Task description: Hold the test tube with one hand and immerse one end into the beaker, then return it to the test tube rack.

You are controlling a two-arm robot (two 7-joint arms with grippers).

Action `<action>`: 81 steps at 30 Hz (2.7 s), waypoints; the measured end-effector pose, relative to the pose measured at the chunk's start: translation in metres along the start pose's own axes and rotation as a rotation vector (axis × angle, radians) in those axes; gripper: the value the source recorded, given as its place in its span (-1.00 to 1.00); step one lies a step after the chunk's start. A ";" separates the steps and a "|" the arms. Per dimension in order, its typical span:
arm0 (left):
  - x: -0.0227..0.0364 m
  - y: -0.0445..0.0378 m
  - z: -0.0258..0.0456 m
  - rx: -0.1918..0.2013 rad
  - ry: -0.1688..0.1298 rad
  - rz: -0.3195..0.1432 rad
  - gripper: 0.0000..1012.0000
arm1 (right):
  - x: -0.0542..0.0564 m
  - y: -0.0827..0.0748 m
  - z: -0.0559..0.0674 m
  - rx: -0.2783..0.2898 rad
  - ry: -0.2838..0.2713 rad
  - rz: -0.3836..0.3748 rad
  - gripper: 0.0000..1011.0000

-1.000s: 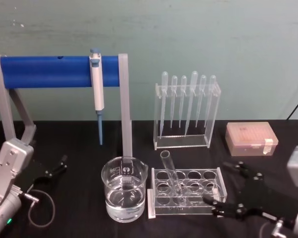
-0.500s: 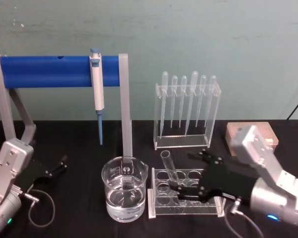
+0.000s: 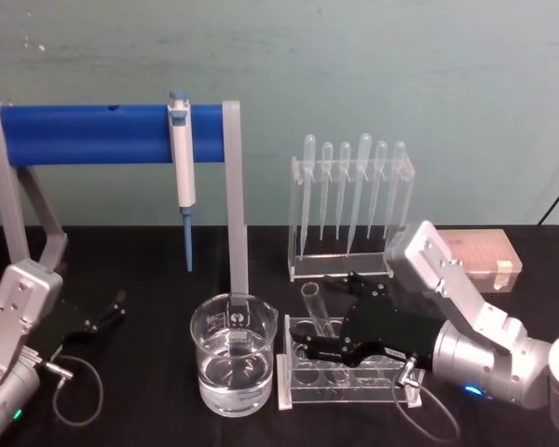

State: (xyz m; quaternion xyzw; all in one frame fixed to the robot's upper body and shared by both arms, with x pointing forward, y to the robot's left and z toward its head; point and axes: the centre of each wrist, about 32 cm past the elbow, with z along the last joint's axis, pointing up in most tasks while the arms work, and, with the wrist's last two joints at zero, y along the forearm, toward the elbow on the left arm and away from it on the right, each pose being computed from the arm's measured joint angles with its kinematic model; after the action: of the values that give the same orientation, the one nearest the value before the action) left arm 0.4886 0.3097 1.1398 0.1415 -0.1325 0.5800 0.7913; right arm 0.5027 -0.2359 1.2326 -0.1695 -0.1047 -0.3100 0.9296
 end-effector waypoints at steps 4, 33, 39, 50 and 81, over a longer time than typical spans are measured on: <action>0.0000 0.0000 0.0000 0.000 0.000 0.000 0.98 | 0.000 0.001 0.001 -0.009 -0.001 0.000 0.63; 0.0000 0.0000 0.0000 0.000 0.000 0.000 0.98 | 0.006 -0.017 0.010 0.086 0.094 -0.051 -0.55; 0.0000 0.0000 0.0000 0.000 0.000 0.000 0.98 | 0.012 -0.033 0.017 0.173 0.183 -0.112 -0.55; 0.0000 0.0000 0.0000 0.000 0.000 0.000 0.98 | 0.014 -0.048 0.031 0.241 0.222 -0.147 -0.55; 0.0000 0.0000 0.0000 0.000 0.000 0.000 0.98 | -0.026 0.019 0.075 0.322 0.136 0.002 -0.55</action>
State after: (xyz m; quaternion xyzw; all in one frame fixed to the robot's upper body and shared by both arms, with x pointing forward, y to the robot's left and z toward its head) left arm 0.4886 0.3097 1.1398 0.1415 -0.1325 0.5799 0.7913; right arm 0.4871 -0.1787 1.2887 0.0031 -0.0896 -0.2992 0.9500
